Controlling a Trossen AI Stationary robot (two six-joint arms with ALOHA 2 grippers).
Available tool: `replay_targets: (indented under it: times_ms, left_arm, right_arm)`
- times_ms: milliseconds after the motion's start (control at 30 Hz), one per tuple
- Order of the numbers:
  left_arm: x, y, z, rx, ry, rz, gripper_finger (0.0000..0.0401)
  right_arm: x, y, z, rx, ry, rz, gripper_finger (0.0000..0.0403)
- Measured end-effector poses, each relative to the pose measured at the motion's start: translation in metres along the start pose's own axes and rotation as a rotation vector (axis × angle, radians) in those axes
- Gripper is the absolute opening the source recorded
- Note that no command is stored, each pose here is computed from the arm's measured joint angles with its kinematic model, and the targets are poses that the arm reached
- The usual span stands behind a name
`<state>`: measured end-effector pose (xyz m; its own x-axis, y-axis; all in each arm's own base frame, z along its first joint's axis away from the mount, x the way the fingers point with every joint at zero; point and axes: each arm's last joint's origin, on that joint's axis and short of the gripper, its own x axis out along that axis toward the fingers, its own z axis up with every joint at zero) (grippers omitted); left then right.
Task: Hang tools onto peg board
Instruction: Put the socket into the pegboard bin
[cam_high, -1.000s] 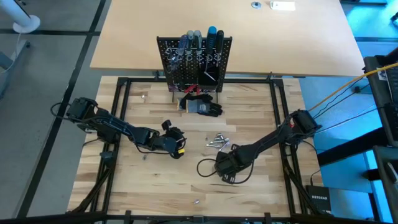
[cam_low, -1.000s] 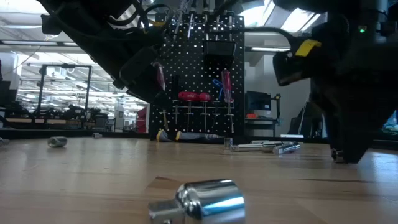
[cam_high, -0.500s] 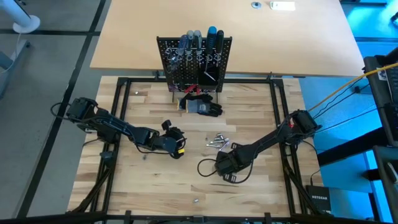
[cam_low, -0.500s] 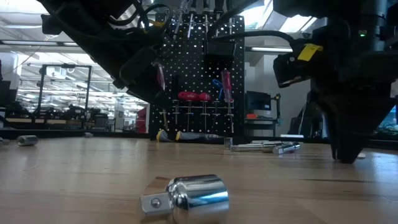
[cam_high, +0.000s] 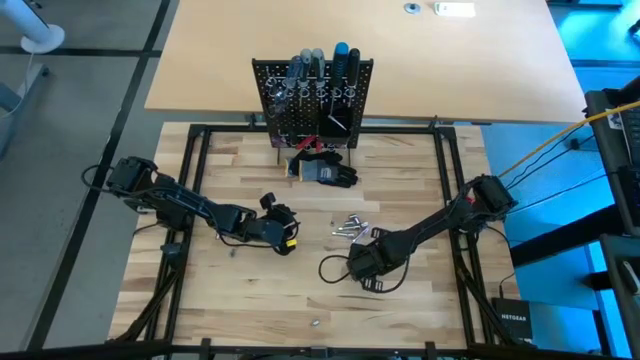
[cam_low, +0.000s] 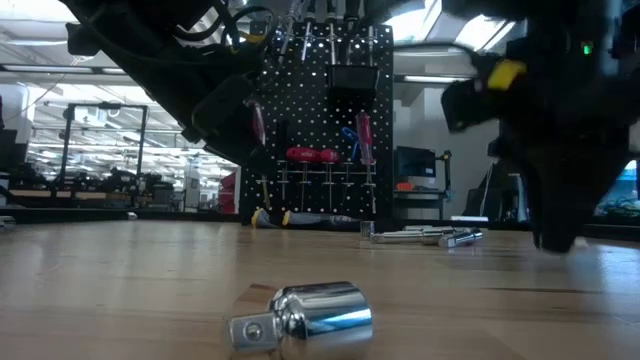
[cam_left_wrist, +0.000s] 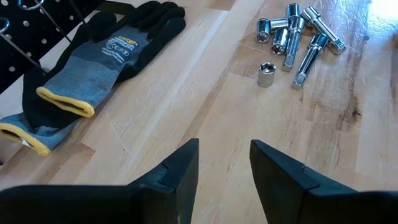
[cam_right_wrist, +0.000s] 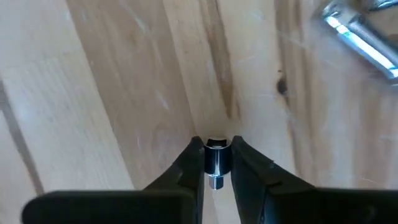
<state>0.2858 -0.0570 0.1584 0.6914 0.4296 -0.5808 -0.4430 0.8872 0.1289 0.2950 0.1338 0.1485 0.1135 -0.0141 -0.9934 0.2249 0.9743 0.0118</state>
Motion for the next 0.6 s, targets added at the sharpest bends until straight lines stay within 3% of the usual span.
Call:
replay_targets:
  times_ms: [333, 600]
  left_arm:
    - [0.0, 0.0, 0.0, 0.0, 0.0, 0.0, 0.0134]
    - [0.0, 0.0, 0.0, 0.0, 0.0, 0.0, 0.0134]
  right_arm:
    - [-0.072, -0.011, 0.025, -0.078, -0.183, -0.024, 0.0061]
    - [-0.15, -0.057, 0.062, -0.128, -0.485, -0.228, 0.006]
